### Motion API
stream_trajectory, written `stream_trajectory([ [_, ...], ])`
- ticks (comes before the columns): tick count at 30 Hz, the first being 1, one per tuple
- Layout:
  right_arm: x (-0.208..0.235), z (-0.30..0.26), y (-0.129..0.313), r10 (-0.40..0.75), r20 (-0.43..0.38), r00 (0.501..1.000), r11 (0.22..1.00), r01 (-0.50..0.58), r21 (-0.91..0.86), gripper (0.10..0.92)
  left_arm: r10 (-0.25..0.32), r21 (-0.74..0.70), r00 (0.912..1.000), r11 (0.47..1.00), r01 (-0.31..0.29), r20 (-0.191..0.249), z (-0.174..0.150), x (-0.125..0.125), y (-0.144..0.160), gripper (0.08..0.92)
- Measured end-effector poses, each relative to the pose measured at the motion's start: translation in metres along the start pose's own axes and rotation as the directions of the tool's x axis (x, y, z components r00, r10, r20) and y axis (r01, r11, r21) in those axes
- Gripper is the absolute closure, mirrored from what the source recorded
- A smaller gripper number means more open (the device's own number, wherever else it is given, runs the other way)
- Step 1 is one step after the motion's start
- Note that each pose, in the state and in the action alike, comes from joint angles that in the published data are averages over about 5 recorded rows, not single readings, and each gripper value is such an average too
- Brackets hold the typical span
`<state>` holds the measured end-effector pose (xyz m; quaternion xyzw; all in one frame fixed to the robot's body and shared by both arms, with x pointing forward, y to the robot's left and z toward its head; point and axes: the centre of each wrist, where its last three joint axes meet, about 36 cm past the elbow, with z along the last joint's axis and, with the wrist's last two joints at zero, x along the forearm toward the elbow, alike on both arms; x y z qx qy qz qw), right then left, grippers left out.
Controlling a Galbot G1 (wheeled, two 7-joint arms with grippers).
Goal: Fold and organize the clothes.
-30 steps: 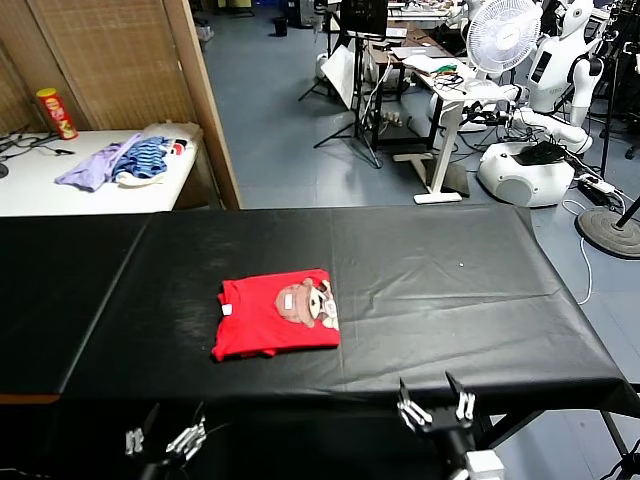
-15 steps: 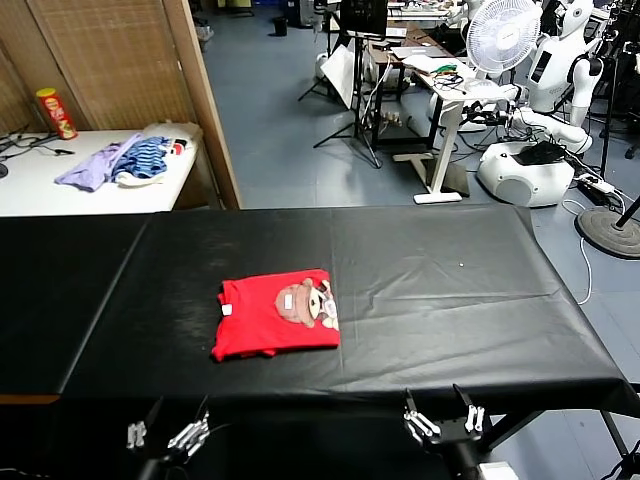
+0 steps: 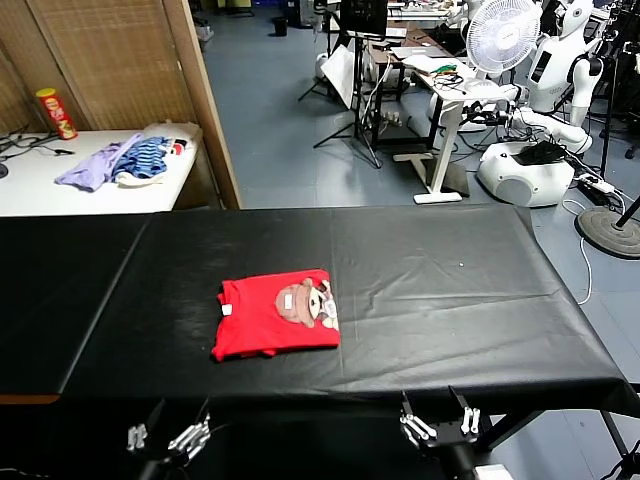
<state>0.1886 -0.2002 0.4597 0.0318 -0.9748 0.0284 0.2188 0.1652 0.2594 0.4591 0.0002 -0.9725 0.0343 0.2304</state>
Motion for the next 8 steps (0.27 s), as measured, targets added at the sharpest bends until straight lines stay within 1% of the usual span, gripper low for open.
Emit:
stream_trajectory([
  [8, 0.0, 0.0002, -0.0001, 0.0, -0.001, 1.0, 1.0, 0.0, 0.0, 0.224, 0.001, 0.001, 1.0, 1.0, -0.001, -0.002, -0.0009, 0.0008, -0.0005, 0.201],
])
